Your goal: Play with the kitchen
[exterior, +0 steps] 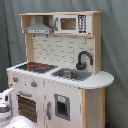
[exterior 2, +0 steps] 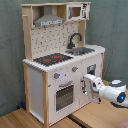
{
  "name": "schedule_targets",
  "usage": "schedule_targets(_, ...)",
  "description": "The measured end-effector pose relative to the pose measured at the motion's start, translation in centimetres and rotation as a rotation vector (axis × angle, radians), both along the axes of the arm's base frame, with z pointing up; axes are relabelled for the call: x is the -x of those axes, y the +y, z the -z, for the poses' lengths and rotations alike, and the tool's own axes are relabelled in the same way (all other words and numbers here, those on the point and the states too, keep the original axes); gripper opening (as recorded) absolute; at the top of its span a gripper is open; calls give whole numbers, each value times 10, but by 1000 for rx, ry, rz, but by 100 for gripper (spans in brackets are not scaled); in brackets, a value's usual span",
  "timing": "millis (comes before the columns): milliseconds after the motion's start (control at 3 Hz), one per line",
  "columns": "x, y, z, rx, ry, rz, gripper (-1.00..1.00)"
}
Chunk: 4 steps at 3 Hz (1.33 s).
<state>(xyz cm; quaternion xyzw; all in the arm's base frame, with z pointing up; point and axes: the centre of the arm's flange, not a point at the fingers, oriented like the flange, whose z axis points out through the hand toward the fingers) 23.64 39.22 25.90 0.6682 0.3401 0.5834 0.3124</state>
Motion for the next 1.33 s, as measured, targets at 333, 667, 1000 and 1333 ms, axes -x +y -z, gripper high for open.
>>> schedule_targets(333,-20,-4,-2,-27,4,-8,100)
schedule_targets(667,-37,14,-4,-61,9,-19,100)
schedule_targets(1000,-61,21,-3,-85,13,-2,100)
schedule_targets(1333,-86,17,-2,-113,16,8,100)
